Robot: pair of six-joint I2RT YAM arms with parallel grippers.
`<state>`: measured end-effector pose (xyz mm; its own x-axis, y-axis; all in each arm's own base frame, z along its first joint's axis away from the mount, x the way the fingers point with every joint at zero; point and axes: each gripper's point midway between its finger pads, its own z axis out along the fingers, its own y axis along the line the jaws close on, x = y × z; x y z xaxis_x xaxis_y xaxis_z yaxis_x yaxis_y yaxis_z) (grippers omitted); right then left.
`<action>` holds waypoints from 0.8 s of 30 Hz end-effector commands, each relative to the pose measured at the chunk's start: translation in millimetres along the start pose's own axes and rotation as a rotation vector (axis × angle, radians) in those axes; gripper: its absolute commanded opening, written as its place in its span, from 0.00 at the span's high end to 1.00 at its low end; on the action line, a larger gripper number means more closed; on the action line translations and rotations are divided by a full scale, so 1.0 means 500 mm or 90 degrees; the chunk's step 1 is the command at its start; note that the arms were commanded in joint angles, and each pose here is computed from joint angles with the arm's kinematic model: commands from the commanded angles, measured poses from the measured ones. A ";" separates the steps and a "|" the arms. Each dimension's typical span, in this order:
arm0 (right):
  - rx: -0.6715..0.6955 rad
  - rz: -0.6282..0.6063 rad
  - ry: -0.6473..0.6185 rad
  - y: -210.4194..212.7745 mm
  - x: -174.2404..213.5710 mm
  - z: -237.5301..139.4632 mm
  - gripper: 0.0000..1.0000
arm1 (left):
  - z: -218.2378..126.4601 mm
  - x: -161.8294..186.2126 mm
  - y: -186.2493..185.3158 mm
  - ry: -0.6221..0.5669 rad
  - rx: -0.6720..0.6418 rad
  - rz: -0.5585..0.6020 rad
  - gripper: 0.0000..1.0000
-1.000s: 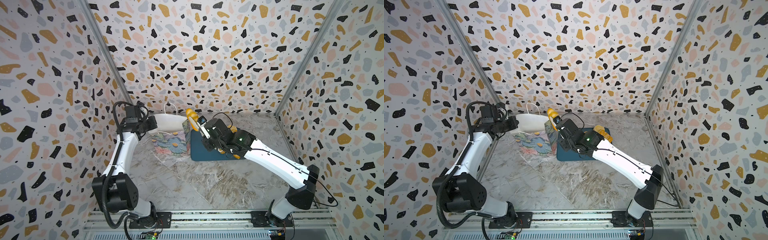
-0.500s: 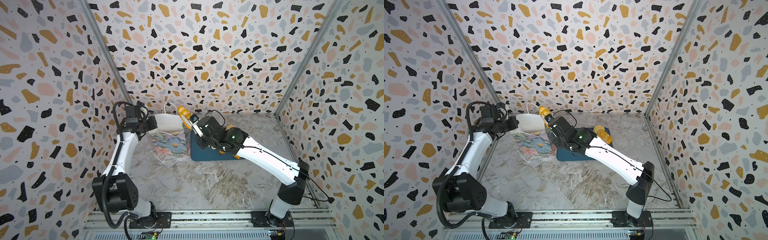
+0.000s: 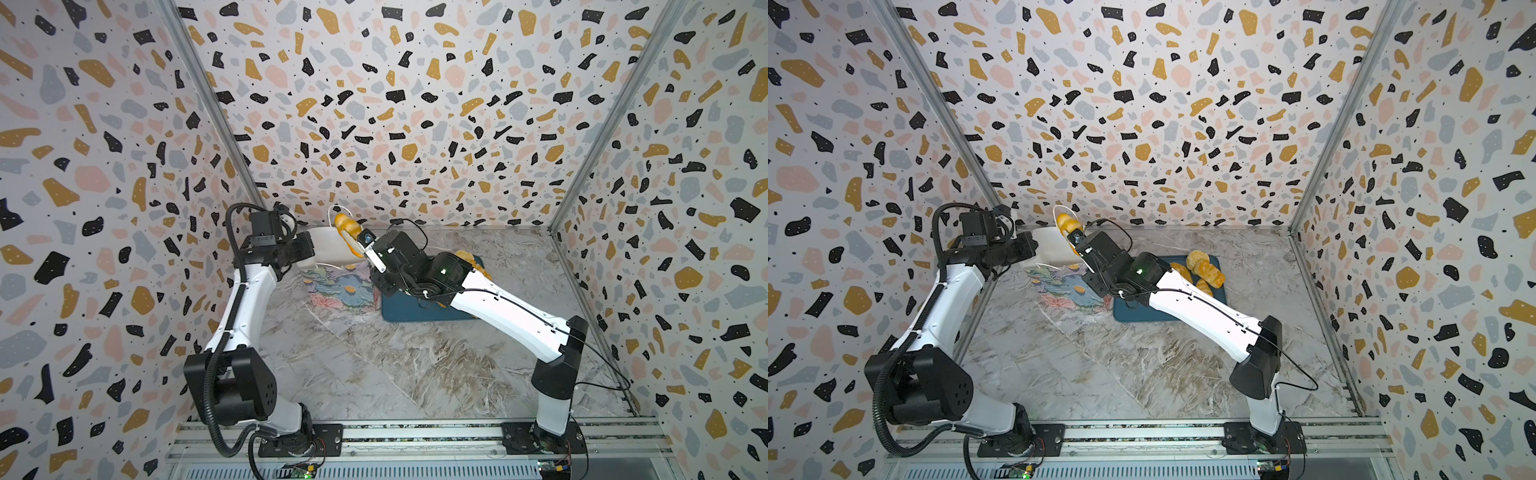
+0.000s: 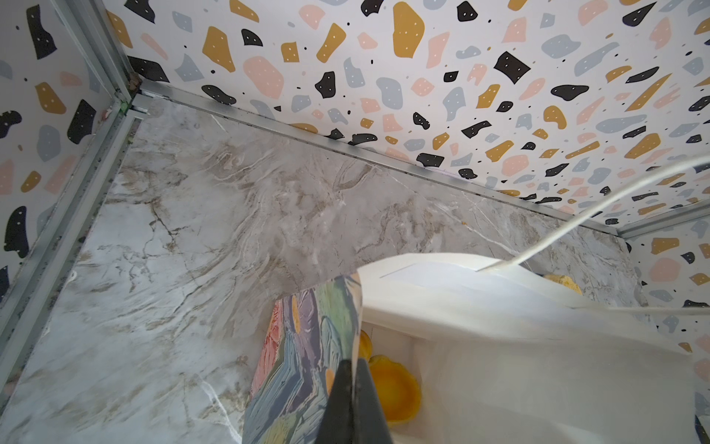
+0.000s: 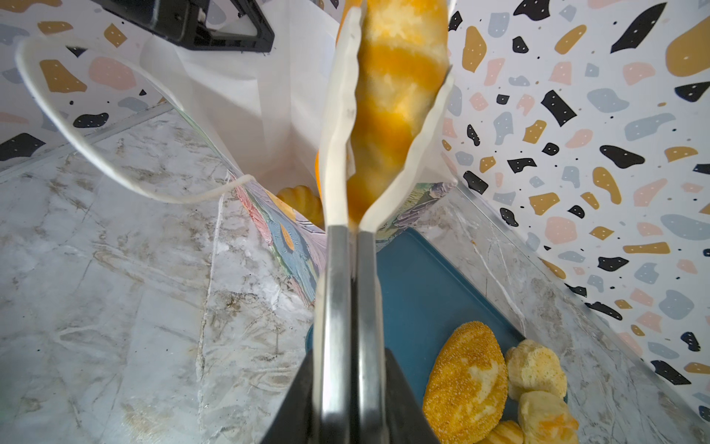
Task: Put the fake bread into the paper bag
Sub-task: 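Carry the roll in the tongs over the paper bag opening, then open the tongs to drop the elongated roll into the bag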
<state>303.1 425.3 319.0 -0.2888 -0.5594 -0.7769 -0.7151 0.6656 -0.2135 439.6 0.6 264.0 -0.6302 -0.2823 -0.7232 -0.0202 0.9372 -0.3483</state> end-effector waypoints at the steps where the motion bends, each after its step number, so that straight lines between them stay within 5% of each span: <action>1: -0.006 0.006 -0.065 -0.007 -0.063 -0.043 0.76 | -0.007 0.005 -0.007 -0.002 0.010 0.000 1.00; 17: -0.025 -0.009 -0.075 0.021 -0.069 0.011 0.66 | -0.008 0.005 -0.009 -0.003 0.012 0.000 1.00; 24: -0.028 -0.011 -0.067 0.027 -0.061 0.025 0.54 | -0.008 0.005 -0.009 -0.002 0.013 0.000 1.00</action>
<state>309.3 452.6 295.4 -0.2551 -0.5859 -0.7692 -0.7563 0.6166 -0.2188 439.5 0.0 264.0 -0.6311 -0.2822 -0.7225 -0.0177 0.9365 -0.3503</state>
